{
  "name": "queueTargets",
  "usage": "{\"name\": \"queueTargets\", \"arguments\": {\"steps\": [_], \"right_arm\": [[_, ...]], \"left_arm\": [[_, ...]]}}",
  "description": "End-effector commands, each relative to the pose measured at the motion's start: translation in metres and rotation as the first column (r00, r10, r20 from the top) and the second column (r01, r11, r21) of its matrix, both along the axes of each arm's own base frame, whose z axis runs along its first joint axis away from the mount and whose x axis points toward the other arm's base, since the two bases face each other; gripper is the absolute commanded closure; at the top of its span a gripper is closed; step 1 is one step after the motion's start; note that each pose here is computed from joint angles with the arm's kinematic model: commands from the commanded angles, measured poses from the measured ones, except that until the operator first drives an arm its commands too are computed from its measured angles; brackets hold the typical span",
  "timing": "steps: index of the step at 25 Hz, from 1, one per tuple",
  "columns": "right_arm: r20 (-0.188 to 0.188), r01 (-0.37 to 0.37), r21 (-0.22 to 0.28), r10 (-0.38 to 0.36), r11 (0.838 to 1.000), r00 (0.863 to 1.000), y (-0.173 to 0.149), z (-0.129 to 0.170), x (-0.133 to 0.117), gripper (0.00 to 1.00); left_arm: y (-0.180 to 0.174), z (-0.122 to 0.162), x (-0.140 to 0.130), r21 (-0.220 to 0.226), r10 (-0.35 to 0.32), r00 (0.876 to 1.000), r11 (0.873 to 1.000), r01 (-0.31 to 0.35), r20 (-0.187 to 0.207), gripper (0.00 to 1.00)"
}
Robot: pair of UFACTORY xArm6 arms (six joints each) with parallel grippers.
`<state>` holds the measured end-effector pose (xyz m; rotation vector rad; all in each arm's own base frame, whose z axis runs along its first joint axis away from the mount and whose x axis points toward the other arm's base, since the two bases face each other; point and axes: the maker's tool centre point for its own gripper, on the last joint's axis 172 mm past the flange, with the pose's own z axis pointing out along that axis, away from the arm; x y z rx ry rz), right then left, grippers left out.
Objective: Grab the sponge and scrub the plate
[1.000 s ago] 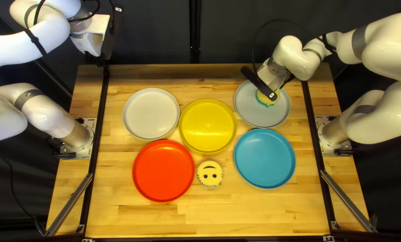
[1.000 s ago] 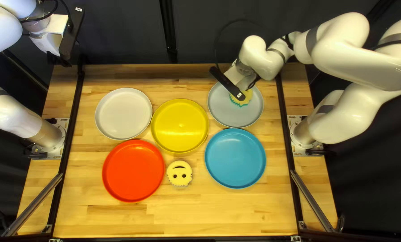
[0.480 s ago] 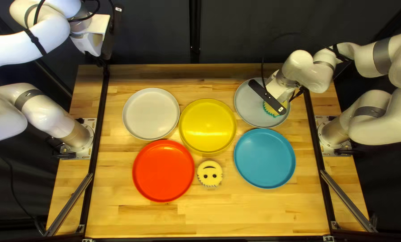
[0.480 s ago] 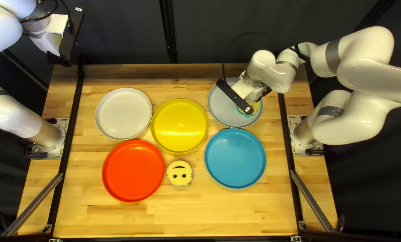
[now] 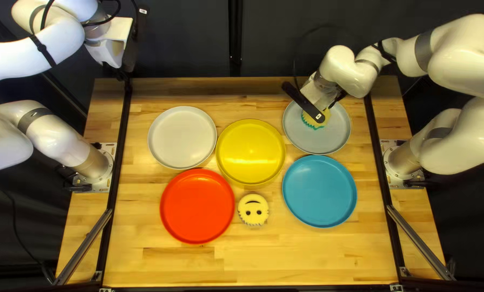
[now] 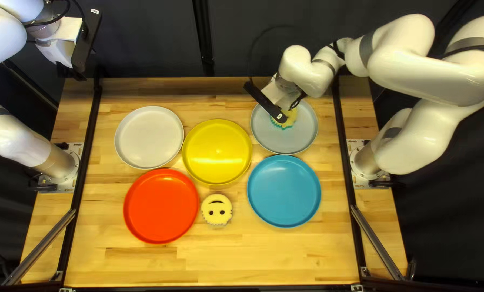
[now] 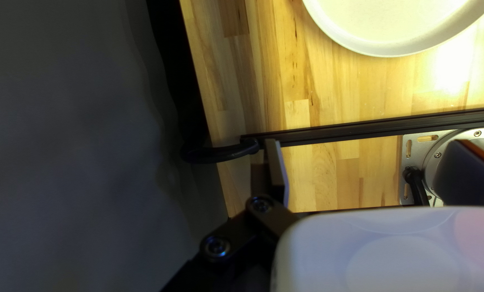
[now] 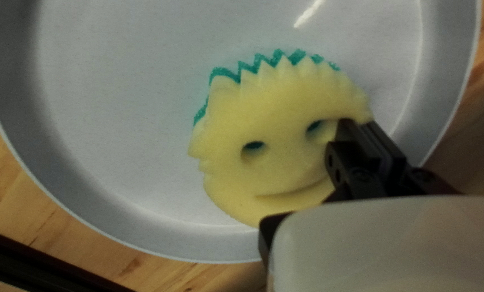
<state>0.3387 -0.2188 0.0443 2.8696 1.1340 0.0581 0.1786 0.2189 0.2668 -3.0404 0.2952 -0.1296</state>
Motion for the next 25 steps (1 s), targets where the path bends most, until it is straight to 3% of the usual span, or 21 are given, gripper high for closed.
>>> {"name": "queueTargets", "arguments": {"steps": [1, 15, 20, 25], "right_arm": [[-0.001, -0.008, -0.001, 0.008, 1.000, 1.000, 0.008, 0.000, 0.002, 1.00], [-0.017, 0.002, -0.007, -0.002, 1.000, 1.000, 0.074, 0.000, -0.042, 1.00], [-0.048, 0.023, 0.007, -0.023, 1.000, 0.999, 0.081, -0.003, -0.029, 1.00], [-0.058, 0.032, 0.009, -0.031, 0.999, 0.998, 0.061, -0.004, -0.007, 1.00]], "left_arm": [[0.000, 0.000, 0.000, 0.000, 0.000, 1.000, 1.000, 0.000, 0.000, 0.00], [0.000, 0.000, 0.000, 0.000, 0.000, 1.000, 1.000, 0.000, 0.000, 0.00], [0.000, 0.000, 0.000, 0.000, 0.000, 1.000, 1.000, 0.000, 0.000, 0.00], [0.000, 0.000, 0.000, 0.000, 0.000, 1.000, 1.000, 0.000, 0.000, 0.00]]}}
